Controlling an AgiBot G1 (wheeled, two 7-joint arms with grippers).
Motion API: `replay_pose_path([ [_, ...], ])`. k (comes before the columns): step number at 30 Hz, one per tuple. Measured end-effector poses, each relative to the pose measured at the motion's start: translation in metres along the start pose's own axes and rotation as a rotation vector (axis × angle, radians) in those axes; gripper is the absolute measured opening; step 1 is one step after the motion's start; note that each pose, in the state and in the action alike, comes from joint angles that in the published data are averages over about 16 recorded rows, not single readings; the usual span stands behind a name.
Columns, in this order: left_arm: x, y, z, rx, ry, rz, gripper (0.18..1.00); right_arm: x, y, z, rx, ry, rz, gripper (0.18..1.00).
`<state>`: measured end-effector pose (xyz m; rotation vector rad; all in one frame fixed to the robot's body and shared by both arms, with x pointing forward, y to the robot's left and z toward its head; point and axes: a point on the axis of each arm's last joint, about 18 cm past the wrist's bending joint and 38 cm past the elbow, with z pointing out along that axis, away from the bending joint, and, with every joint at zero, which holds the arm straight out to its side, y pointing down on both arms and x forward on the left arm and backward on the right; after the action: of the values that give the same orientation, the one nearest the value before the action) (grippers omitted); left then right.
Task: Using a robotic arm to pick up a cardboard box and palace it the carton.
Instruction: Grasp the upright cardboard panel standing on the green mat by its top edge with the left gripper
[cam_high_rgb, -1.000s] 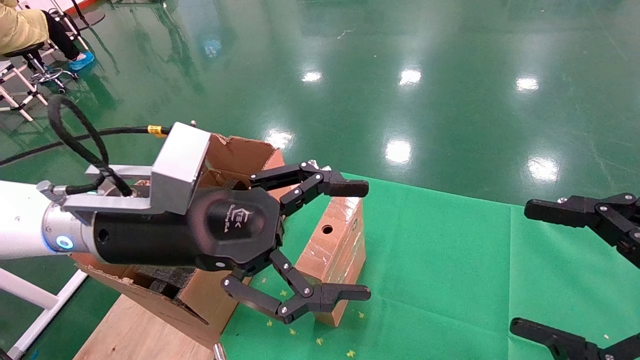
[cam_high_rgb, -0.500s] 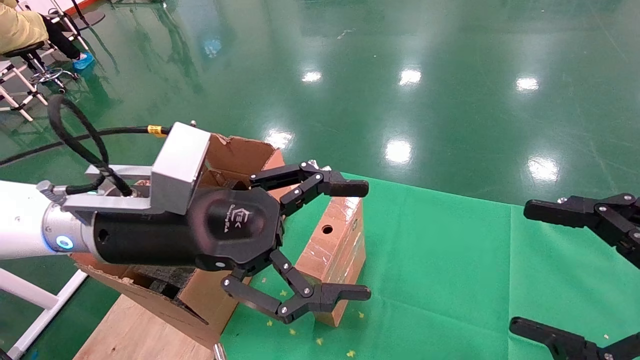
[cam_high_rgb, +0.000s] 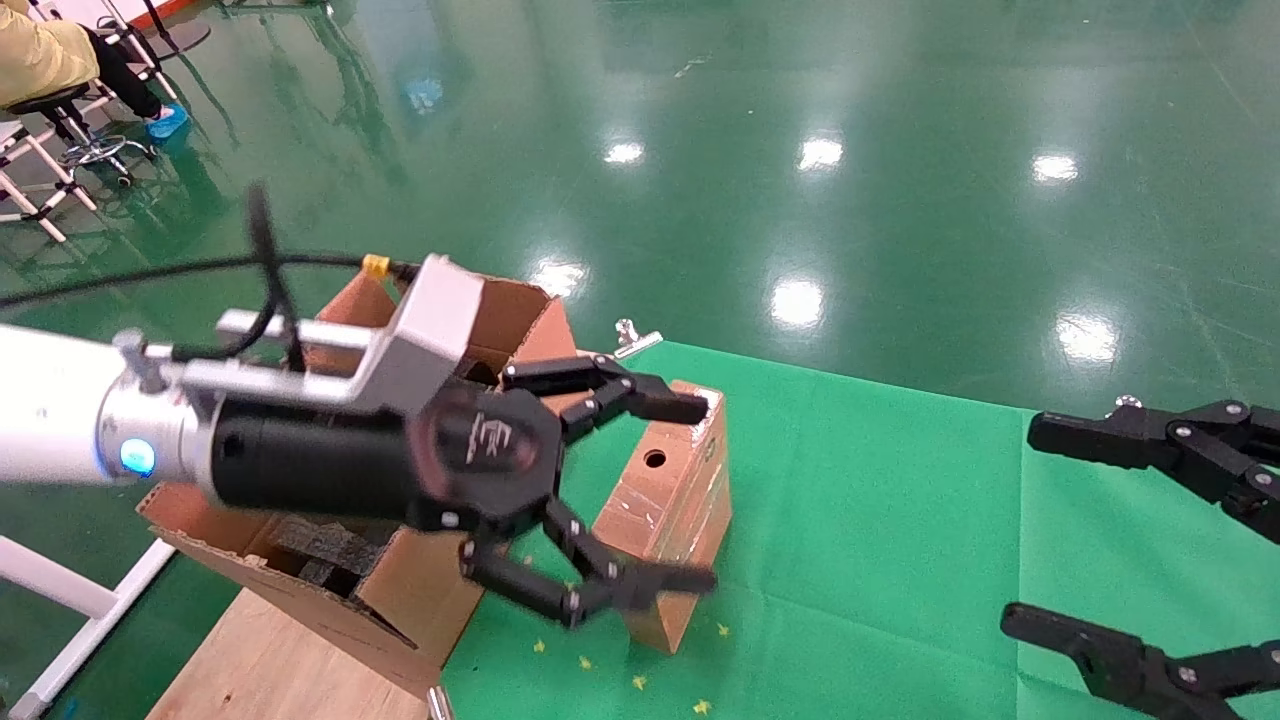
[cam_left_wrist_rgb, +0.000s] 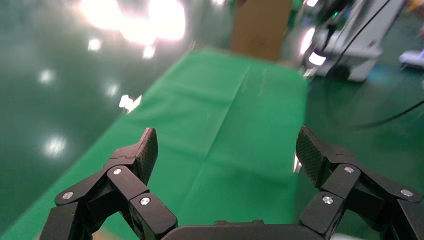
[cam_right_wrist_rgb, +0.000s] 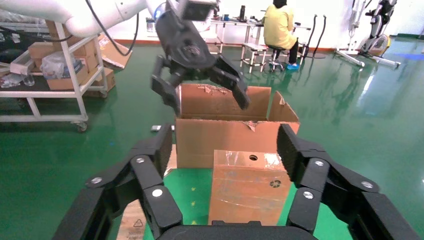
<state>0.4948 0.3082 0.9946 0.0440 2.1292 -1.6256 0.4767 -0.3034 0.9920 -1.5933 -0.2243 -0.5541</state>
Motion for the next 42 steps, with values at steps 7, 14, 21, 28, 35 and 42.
replay_pose_path([
  [7, -0.018, 0.001, 0.0, -0.179, -0.064, -0.092, 1.001, 0.0, 0.0, 0.0, 0.0, 0.0, 0.0, 0.721],
  [14, -0.031, 0.0, 0.001, -0.29, -0.117, -0.143, 1.001, 0.0, 0.0, 0.0, 0.0, 0.0, 0.0, 0.572],
  [21, -0.038, 0.0, 0.003, -0.35, -0.149, -0.17, 1.001, 0.0, 0.0, 0.0, 0.0, 0.001, 0.0, 0.409],
  [28, -0.049, -0.001, 0.011, -0.43, -0.185, -0.238, 1.001, 0.0, 0.0, 0.0, 0.0, 0.001, 0.0, 0.29],
  [35, -0.063, -0.005, 0.024, -0.532, -0.242, -0.357, 1.001, 0.0, 0.0, 0.0, 0.0, 0.001, 0.0, 0.219],
  [42, -0.074, -0.003, 0.038, -0.617, -0.274, -0.463, 1.001, 0.0, 0.0, 0.0, 0.0, 0.001, 0.0, 0.194],
])
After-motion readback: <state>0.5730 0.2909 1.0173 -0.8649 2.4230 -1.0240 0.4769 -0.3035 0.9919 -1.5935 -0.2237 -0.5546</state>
